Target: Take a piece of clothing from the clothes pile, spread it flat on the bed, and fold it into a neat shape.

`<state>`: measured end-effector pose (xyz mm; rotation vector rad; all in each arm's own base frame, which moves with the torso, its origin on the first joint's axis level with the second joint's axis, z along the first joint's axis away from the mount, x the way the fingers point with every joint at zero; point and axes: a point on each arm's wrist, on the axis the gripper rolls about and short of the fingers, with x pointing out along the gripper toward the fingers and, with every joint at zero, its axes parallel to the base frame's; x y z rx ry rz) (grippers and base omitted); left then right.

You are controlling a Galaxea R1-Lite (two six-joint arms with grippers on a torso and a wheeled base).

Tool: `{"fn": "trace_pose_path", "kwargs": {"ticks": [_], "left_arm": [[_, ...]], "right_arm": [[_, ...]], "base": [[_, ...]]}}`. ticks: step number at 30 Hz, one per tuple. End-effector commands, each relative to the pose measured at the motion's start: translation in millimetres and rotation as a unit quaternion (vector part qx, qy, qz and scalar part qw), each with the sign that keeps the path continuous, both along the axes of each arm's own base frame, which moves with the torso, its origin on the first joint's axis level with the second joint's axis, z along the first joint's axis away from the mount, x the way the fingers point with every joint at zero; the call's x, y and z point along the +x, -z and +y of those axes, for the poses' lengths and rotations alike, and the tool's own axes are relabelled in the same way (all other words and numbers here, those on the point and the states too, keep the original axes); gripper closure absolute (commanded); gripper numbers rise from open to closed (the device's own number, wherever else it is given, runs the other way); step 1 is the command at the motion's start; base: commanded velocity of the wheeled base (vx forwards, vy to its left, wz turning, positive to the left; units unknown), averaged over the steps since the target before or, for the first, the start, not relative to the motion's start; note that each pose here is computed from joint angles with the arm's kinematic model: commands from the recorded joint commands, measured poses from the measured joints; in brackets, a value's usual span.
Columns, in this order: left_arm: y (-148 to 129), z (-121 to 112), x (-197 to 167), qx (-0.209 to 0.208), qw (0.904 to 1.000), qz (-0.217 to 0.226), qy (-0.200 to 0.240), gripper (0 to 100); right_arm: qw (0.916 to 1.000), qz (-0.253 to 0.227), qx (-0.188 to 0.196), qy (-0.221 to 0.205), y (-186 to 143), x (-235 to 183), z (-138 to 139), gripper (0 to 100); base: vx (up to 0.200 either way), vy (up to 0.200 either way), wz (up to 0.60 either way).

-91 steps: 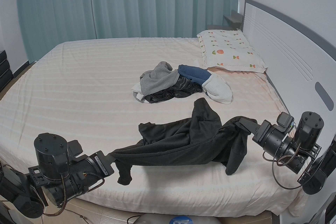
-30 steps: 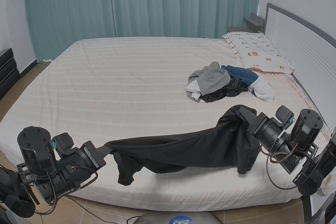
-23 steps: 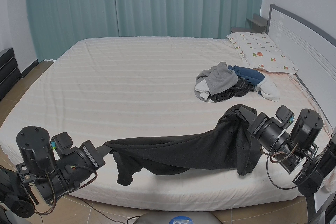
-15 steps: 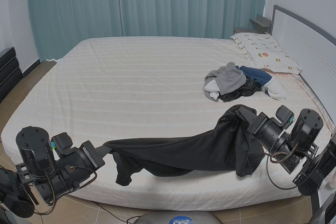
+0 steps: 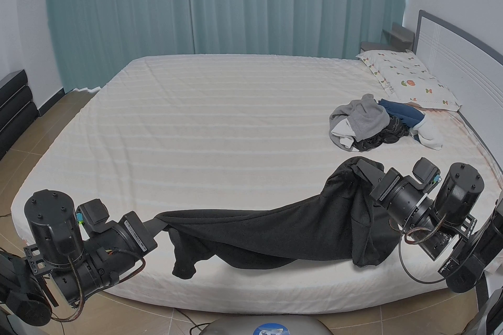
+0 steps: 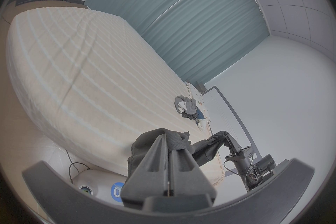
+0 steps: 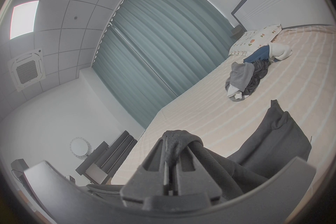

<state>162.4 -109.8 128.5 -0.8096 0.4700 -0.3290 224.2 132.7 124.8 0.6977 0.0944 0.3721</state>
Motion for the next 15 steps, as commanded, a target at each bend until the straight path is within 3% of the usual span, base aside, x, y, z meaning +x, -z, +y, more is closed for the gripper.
{"fn": "trace_pose_path", "kwargs": {"ticks": [1, 8, 15], "left_arm": [[1.2, -0.4, 0.6, 0.002, 1.0, 0.002, 0.0, 100], [1.8, -0.8, 1.2, 0.003, 1.0, 0.004, 0.0, 100], [2.3, -0.6, 0.8, 0.002, 1.0, 0.005, 0.0, 100]], "right_arm": [[1.0, -0.003, 0.002, -0.001, -0.8, -0.2, -0.1, 100], [1.0, -0.002, 0.001, -0.001, -0.4, -0.6, -0.4, 100], [1.0, -0.001, -0.001, -0.004, 0.4, -1.9, -0.6, 100]], "base": [[0.0, 0.2, 0.0], [0.0, 0.2, 0.0], [0.0, 0.0, 0.0]]}}
